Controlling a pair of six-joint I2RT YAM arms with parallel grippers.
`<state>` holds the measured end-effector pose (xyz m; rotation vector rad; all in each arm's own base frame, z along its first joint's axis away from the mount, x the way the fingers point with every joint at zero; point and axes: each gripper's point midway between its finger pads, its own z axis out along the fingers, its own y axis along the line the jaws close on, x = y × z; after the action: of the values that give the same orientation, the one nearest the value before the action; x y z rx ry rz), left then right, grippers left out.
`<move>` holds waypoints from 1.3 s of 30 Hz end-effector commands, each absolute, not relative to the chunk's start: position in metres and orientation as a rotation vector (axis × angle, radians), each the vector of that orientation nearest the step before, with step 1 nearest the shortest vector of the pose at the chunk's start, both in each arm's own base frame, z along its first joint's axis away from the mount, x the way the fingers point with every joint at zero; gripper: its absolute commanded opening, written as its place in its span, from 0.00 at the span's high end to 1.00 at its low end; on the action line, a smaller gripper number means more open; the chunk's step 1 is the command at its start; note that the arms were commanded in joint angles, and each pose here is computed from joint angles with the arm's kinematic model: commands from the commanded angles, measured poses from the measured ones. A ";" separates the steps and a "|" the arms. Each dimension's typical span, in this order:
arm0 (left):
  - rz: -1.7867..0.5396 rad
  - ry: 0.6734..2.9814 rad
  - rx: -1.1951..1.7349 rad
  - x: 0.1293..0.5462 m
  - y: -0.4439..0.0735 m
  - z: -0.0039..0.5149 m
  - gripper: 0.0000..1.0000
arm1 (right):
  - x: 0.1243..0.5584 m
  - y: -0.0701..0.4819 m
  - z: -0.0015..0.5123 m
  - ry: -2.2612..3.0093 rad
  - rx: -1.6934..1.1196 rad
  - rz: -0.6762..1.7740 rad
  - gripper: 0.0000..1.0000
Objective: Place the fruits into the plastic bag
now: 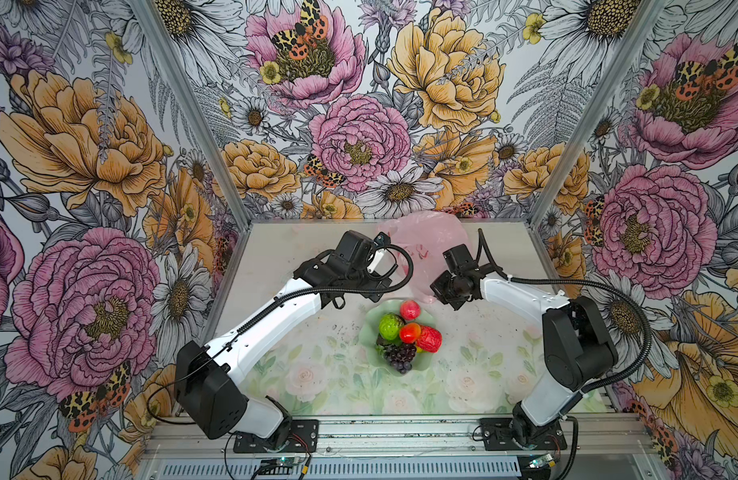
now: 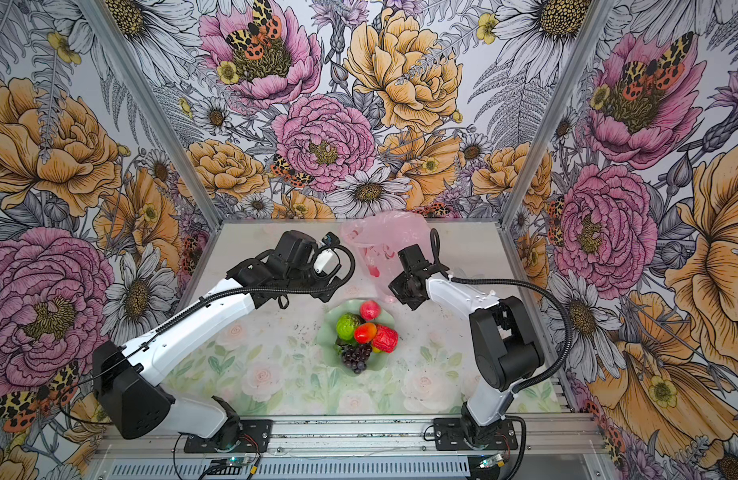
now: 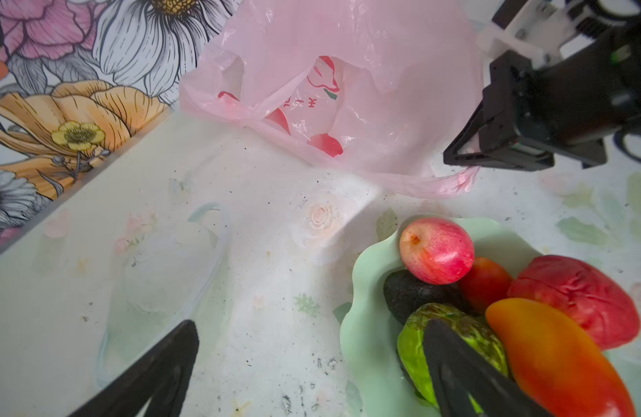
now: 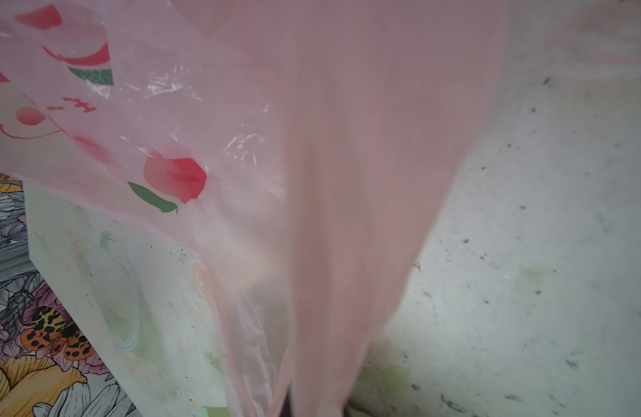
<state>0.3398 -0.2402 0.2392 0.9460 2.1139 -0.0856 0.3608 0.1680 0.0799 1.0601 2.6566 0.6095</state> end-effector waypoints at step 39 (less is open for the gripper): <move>0.163 1.681 1.385 0.453 -0.354 0.163 0.12 | 0.314 0.104 0.154 2.720 0.764 0.524 1.00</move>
<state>0.4444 -0.3453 0.1509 1.4245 1.7070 0.1457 0.3160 0.1067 0.1396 0.7895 2.7481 0.5029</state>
